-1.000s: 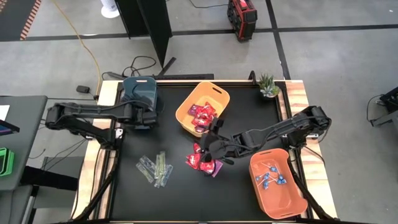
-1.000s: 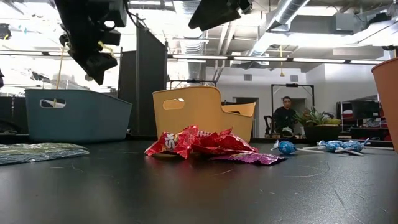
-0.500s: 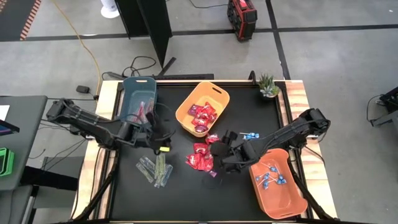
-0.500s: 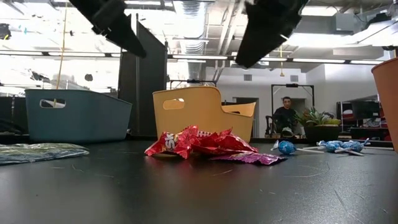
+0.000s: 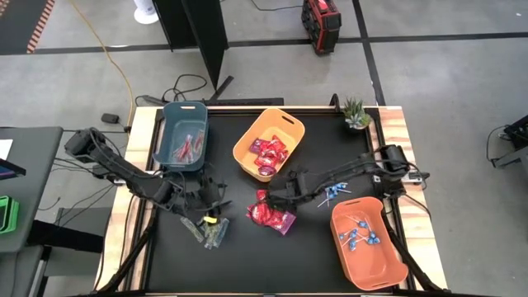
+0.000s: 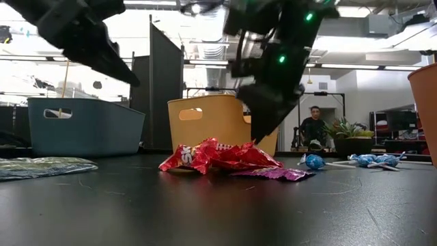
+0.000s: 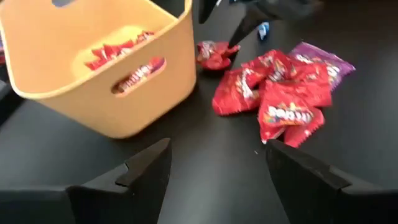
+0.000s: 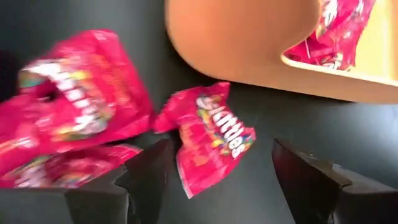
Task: Sort candy
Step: Put the red candy into the yellow bin
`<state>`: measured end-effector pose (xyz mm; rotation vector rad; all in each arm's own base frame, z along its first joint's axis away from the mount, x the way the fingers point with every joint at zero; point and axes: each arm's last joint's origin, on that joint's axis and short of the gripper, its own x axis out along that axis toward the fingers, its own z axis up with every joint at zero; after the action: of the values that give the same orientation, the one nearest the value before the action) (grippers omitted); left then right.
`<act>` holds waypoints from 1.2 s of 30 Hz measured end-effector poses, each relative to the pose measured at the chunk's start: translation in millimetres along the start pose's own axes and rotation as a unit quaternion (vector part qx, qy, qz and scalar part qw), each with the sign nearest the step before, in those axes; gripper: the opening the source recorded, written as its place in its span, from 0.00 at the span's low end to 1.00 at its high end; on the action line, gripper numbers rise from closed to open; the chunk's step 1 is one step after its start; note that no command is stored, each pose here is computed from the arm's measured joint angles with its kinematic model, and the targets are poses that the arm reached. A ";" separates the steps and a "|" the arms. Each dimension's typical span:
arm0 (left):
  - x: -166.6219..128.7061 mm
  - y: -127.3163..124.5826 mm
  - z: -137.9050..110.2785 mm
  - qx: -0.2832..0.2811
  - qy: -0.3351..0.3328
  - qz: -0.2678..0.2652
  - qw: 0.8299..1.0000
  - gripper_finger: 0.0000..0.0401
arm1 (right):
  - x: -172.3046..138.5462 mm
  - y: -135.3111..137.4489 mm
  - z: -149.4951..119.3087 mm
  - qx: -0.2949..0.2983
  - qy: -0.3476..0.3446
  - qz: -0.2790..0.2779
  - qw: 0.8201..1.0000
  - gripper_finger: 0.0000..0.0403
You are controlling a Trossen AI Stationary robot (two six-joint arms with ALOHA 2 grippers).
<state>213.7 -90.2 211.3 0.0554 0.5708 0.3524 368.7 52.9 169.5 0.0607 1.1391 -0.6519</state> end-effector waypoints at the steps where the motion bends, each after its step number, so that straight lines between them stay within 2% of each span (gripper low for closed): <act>1: -1.2 -1.5 -2.2 -0.002 0.001 -0.004 1.000 0.63 | 5.4 -1.9 1.0 0.003 0.011 0.003 1.000 0.72; 7: -5.7 -7.3 -13.5 0.000 0.000 -0.012 1.000 0.63 | 31.9 -7.7 3.7 0.017 0.050 0.005 0.999 0.71; 11: -5.0 -6.5 -18.5 0.001 0.001 -0.004 1.000 0.63 | 35.3 -9.3 7.0 0.028 0.048 0.013 0.998 0.64; 15: -4.6 -6.2 -21.6 -0.007 0.001 0.000 1.000 0.63 | 33.3 -8.9 7.5 0.029 0.045 0.017 0.998 0.45; 20: -7.0 -8.6 -29.2 -0.005 0.005 -0.007 1.000 0.63 | 26.5 -2.4 5.1 0.013 0.044 0.022 0.999 0.10; 21: -7.4 -9.1 -29.8 -0.004 0.004 -0.009 1.000 0.63 | 24.5 -0.7 5.8 0.007 0.041 0.025 0.999 0.06; 23: -7.6 -9.5 -30.9 -0.003 0.003 -0.010 1.000 0.63 | 19.5 2.5 7.9 0.001 0.036 0.030 0.999 0.04; 26: -7.1 -8.9 -32.4 -0.001 0.004 -0.007 1.000 0.63 | 5.8 5.1 14.0 -0.002 0.030 0.037 0.999 0.06; 31: -7.1 -9.0 -32.3 0.000 0.004 -0.007 1.000 0.63 | -39.9 2.4 25.9 -0.009 -0.004 0.063 0.998 0.02; 34: -7.1 -9.1 -32.1 0.001 0.003 -0.008 1.000 0.63 | -77.2 -3.8 34.2 -0.019 -0.056 0.084 0.995 0.01; 36: -7.1 -9.1 -32.1 0.001 0.003 -0.008 1.000 0.63 | -103.8 -10.7 38.6 -0.024 -0.106 0.077 0.991 0.01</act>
<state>193.7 -102.7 186.6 0.0526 0.5765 0.3365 368.4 76.7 278.2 0.0381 0.9350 -0.4805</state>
